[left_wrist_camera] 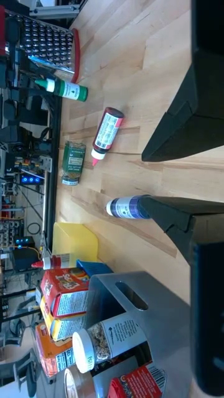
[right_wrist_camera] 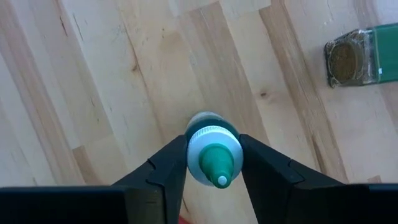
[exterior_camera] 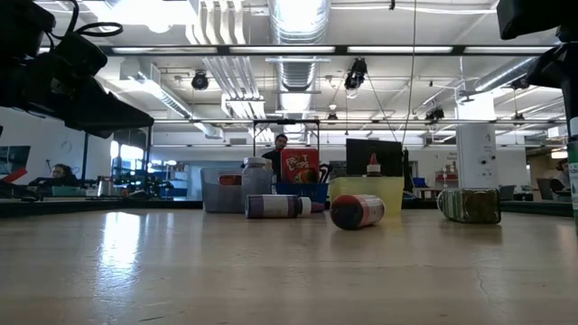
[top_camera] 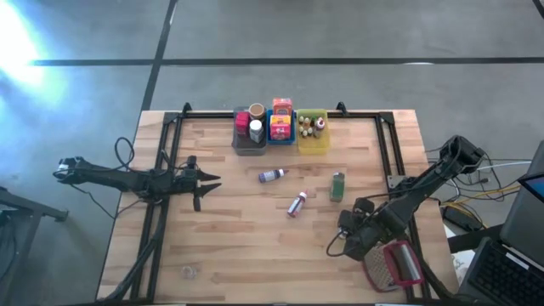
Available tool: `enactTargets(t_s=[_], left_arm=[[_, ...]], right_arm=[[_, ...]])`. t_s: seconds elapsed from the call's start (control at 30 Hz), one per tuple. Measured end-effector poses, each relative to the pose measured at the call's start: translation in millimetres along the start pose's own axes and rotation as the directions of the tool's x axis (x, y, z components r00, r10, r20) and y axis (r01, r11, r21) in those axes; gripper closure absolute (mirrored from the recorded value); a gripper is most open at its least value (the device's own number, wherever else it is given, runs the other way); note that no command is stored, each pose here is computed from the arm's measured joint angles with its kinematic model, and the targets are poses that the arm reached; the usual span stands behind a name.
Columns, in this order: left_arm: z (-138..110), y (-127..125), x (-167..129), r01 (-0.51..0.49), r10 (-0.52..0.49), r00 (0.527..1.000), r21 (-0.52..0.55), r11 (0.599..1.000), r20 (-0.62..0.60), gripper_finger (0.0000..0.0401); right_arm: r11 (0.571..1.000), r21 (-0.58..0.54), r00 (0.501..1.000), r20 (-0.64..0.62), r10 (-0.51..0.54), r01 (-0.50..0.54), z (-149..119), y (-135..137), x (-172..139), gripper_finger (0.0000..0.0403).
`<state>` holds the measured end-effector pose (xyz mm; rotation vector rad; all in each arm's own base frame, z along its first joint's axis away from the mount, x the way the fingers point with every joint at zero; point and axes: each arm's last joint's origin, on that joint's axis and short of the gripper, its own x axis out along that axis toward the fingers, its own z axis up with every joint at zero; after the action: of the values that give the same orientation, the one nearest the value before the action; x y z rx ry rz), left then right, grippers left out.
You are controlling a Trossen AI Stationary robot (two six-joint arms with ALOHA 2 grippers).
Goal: Pick & Place Kitchen Items
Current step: Put the large green food coloring bottle into the yellow bin
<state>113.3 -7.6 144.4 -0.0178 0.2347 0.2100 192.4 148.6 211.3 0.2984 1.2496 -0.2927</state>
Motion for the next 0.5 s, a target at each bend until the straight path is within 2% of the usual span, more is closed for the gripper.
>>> enactTargets(t_s=[0.23,0.5], left_arm=[[0,0,0,0.000,0.000,1.000,0.000,1.000,0.000,0.0293],[0,0,0,0.000,0.000,1.000,0.000,1.000,0.000,0.0293]], right_arm=[[1.000,-0.029,1.000,0.004,-0.009,0.010,8,-4,1,0.0283],[0.998,-0.053,1.000,0.020,-0.015,0.016,32,-15,0,0.0261]])
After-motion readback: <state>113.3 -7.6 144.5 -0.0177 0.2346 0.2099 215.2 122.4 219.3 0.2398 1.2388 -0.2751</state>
